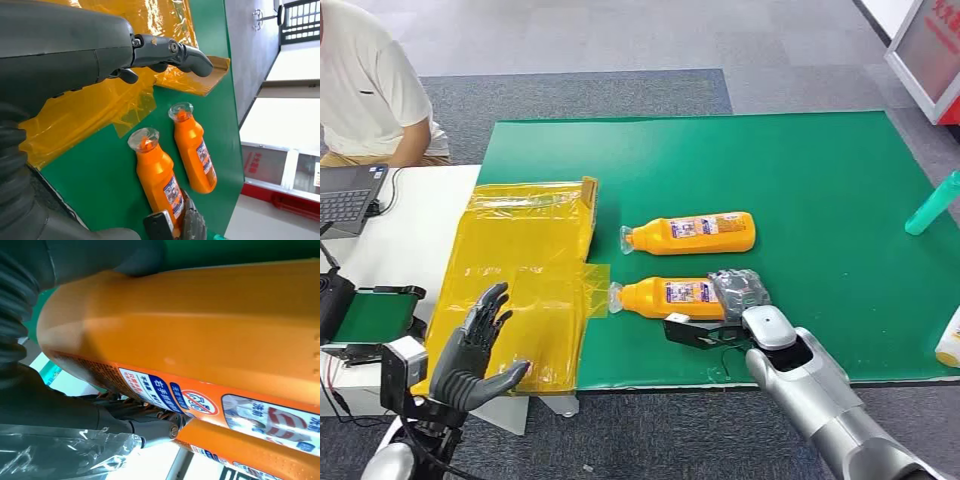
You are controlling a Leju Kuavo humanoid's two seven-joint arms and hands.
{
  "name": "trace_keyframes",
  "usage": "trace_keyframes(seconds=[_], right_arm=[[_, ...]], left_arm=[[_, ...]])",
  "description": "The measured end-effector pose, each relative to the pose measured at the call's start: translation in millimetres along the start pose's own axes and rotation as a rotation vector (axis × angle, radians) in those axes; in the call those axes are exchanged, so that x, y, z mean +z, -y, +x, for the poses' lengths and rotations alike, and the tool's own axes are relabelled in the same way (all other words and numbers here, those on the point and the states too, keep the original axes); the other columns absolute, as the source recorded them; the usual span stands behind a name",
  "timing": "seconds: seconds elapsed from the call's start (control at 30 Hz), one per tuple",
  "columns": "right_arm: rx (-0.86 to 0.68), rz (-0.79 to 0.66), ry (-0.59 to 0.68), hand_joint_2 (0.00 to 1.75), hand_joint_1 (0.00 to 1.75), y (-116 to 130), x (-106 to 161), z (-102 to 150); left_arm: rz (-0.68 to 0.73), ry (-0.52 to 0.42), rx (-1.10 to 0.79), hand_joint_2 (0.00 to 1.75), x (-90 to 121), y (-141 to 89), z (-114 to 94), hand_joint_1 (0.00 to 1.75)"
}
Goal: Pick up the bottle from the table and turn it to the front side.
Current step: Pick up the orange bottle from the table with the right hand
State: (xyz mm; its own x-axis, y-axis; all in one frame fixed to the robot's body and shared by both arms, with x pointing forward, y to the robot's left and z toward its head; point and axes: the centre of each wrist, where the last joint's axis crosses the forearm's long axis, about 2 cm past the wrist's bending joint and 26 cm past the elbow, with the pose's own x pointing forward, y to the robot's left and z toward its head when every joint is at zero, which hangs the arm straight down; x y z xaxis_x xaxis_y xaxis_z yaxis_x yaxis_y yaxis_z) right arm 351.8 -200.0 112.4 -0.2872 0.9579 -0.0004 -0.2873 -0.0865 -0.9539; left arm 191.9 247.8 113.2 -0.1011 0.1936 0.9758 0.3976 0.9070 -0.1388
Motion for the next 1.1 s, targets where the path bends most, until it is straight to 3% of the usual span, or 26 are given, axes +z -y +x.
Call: trace_keyframes(seconds=[0.33, 0.4, 0.57, 0.63, 0.87, 1.1], right_arm=[[-0.061, 0.000, 0.020, 1.75, 1.75, 0, 0, -1], [-0.172, 0.010, 0.055, 1.75, 1.75, 0, 1, -3], [-0.712, 0.010, 0.264, 1.75, 1.75, -10, 21, -9], [-0.858, -0.033, 0.324, 1.75, 1.75, -15, 35, -9], [-1.112, -0.192, 0.480, 1.75, 1.75, -15, 77, -9], [-1.207, -0.273, 0.577, 1.75, 1.75, -8, 99, -5]], left_arm=[[-0.001, 0.001, 0.000, 1.75, 0, 0, 0, 0.00], [0.000, 0.003, 0.000, 1.75, 1, 0, 0, 0.00], [-0.003, 0.026, -0.009, 1.75, 6, -1, -2, 0.00], [-0.006, 0.035, -0.014, 1.75, 7, -2, -3, 0.00], [-0.011, 0.066, -0.026, 1.75, 4, -5, -1, 0.00], [-0.008, 0.113, -0.001, 1.75, -4, -7, 4, 0.00]])
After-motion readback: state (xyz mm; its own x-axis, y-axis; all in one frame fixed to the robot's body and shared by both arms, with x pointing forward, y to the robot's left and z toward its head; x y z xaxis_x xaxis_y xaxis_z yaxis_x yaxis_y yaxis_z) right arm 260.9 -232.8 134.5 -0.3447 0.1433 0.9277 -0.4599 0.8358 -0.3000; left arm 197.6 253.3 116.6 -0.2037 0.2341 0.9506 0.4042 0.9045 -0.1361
